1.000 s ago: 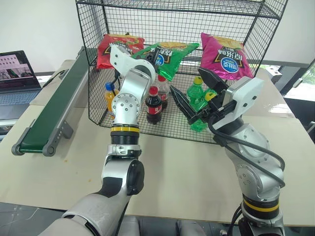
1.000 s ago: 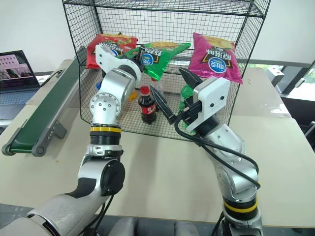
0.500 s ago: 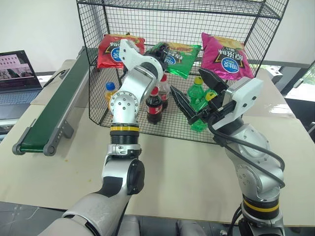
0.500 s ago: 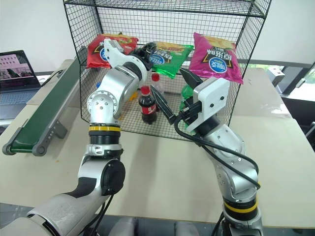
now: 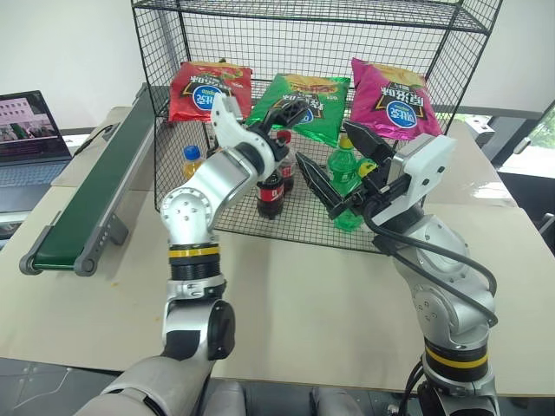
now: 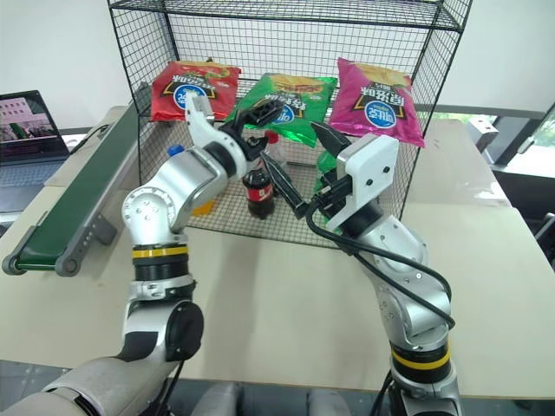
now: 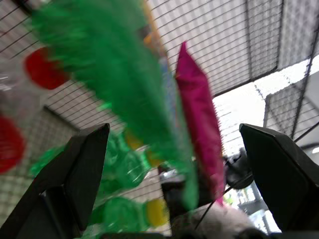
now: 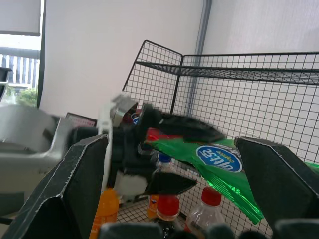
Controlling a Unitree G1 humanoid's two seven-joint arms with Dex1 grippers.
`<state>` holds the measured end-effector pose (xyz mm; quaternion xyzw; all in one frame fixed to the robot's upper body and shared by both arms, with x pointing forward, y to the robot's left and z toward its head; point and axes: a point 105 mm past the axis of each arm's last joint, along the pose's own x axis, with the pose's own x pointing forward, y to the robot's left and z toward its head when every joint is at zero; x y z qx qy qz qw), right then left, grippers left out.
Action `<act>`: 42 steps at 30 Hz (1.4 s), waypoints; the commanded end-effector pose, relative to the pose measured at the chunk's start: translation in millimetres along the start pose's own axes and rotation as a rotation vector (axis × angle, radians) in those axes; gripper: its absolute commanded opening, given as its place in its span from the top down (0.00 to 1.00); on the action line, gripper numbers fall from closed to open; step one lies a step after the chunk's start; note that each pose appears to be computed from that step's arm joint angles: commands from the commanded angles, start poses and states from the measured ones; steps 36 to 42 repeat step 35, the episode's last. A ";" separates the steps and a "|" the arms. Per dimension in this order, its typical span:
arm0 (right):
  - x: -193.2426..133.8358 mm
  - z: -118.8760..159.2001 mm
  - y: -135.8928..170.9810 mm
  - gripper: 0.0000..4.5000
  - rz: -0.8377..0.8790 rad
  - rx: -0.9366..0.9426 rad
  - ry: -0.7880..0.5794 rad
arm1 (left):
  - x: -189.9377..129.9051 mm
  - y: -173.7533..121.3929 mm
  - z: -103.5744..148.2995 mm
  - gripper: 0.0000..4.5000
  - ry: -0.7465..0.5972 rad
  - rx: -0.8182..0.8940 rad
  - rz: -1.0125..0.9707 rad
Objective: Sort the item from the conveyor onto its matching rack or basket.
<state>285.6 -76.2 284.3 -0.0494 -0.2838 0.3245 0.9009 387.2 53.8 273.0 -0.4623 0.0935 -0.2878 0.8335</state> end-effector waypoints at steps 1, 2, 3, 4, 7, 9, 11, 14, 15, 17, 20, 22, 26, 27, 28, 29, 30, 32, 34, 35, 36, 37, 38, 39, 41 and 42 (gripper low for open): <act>-2.2 11.6 -0.9 0.00 0.009 -0.016 -0.047 | -36.7 -30.5 23.6 0.01 -0.028 0.154 -0.222; -3.5 10.5 -0.9 0.00 0.010 -0.014 -0.042 | -50.1 -30.9 32.4 0.01 -0.055 0.184 -0.260; -5.8 8.7 -1.1 0.00 0.013 -0.014 -0.032 | -66.4 -29.3 38.4 0.01 -0.061 0.201 -0.305; -8.5 6.9 -1.5 0.00 0.016 -0.015 -0.021 | -80.6 -26.6 41.4 0.01 -0.058 0.227 -0.333; -22.0 -5.6 -2.2 0.00 0.027 -0.020 0.044 | -116.4 4.0 39.0 0.01 0.029 0.342 -0.270; -36.6 -23.3 -3.0 0.00 0.024 -0.005 0.121 | -132.2 33.0 30.2 0.01 0.104 0.428 -0.156; -50.4 -40.9 -2.8 0.00 0.016 0.017 0.197 | -141.4 54.1 23.2 0.01 0.146 0.496 -0.069; -71.5 -64.7 -3.0 0.00 -0.038 0.039 0.299 | -151.2 87.5 12.6 0.01 0.157 0.610 0.069; -80.5 -73.9 -0.7 0.00 -0.054 0.039 0.338 | -154.8 106.7 9.0 0.01 0.157 0.709 0.168; -93.2 -86.2 1.7 0.00 -0.113 0.053 0.391 | -159.4 133.3 4.2 0.01 0.136 0.877 0.290; -109.2 -103.4 0.7 0.00 -0.220 0.045 0.461 | -163.8 162.5 -1.7 0.01 0.072 1.029 0.409; -116.9 -111.0 -2.4 0.00 -0.281 0.031 0.490 | -164.0 170.8 -11.9 0.01 0.066 1.078 0.415; -124.3 -119.3 -6.2 0.00 -0.358 -0.004 0.517 | -160.1 176.2 -31.3 0.01 0.063 1.086 0.388; -124.5 -120.7 -6.2 0.00 -0.361 -0.007 0.520 | -158.5 176.3 -32.7 0.01 0.060 1.094 0.384; -125.0 -122.1 -7.1 0.00 -0.376 -0.011 0.520 | -153.0 174.8 -36.4 0.01 0.060 1.099 0.367; -125.6 -122.9 -8.2 0.00 -0.389 -0.016 0.520 | -148.5 173.5 -38.8 0.01 0.060 1.110 0.351; -126.3 -123.1 -9.6 0.00 -0.399 -0.020 0.520 | -145.0 172.8 -40.7 0.01 0.063 1.114 0.338; -127.4 -123.0 -11.4 0.00 -0.412 -0.027 0.517 | -142.6 173.5 -41.3 0.01 0.066 1.116 0.327; -128.3 -122.5 -12.6 0.00 -0.422 -0.033 0.513 | -141.7 173.8 -40.1 0.01 0.068 1.098 0.308; -128.8 -122.6 -12.6 0.00 -0.427 -0.034 0.513 | -142.7 175.8 -37.9 0.01 0.078 1.112 0.320; -128.8 -122.6 -12.6 0.00 -0.427 -0.034 0.513 | -142.7 175.8 -37.9 0.01 0.078 1.112 0.320; -128.8 -122.6 -12.6 0.00 -0.427 -0.034 0.513 | -142.7 175.8 -37.9 0.01 0.078 1.112 0.320; -128.8 -122.6 -12.6 0.00 -0.427 -0.034 0.513 | -142.7 175.8 -37.9 0.01 0.078 1.112 0.320; -128.8 -122.6 -12.6 0.00 -0.427 -0.034 0.513 | -142.7 175.8 -37.9 0.01 0.078 1.112 0.320; -128.8 -122.6 -12.6 0.00 -0.427 -0.034 0.513 | -142.7 175.8 -37.9 0.01 0.078 1.112 0.320; -128.8 -122.6 -12.6 0.00 -0.427 -0.034 0.513 | -142.7 175.8 -37.9 0.01 0.078 1.112 0.320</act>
